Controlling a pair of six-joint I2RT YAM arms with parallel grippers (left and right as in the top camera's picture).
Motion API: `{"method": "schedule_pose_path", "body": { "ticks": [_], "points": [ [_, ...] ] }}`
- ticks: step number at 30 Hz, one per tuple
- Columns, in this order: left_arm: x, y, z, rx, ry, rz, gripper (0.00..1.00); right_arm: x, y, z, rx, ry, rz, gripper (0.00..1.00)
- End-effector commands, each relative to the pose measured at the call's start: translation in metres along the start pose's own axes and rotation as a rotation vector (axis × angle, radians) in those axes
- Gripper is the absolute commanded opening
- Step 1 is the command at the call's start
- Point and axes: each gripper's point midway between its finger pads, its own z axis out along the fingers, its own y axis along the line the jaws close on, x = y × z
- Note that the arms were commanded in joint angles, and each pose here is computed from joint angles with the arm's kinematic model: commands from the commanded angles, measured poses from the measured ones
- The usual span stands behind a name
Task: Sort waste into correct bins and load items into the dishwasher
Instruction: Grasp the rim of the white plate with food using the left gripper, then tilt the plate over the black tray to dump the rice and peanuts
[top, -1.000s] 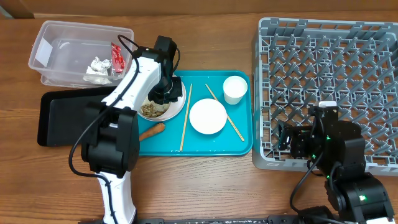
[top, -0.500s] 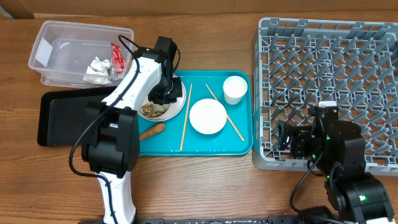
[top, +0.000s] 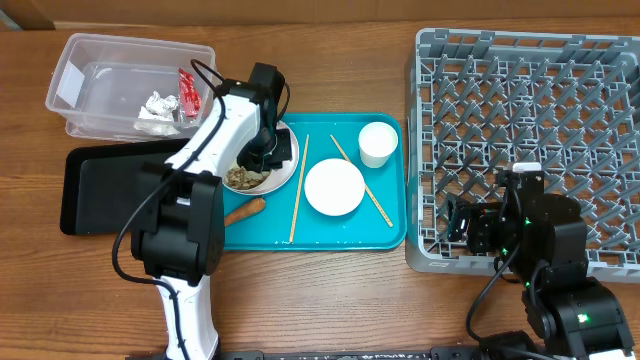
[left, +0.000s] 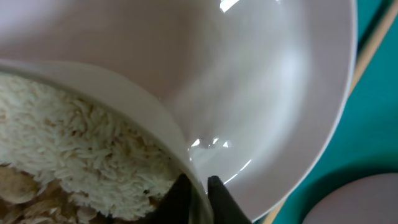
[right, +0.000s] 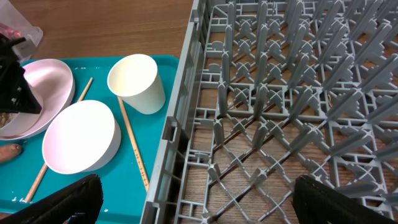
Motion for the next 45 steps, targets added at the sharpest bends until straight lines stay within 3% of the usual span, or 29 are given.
{"method": "schedule_pose_path", "body": {
  "ticks": [1,9,21,29,39,45],
  "points": [
    [0.006,0.004,0.008,-0.029,0.019,0.006,0.04,-0.012,0.005,-0.008,-0.014,-0.037,-0.002,1.00],
    [0.007,0.009,-0.007,-0.060,0.036,0.005,0.04,-0.012,0.005,-0.008,-0.014,-0.037,-0.002,1.00],
    [-0.001,0.014,-0.090,-0.066,-0.062,-0.005,0.04,-0.012,0.004,-0.008,-0.014,-0.036,-0.002,1.00],
    [0.019,0.053,-0.143,-0.055,-0.099,-0.097,0.04,-0.012,0.004,-0.008,-0.013,-0.034,-0.002,1.00],
    [0.040,0.100,-0.150,-0.034,-0.149,-0.204,0.04,-0.011,0.004,-0.008,-0.013,-0.031,-0.002,1.00],
    [0.036,0.107,-0.127,0.149,-0.148,-0.162,0.04,-0.011,0.004,-0.008,-0.013,-0.031,-0.002,1.00]
  ]
}}
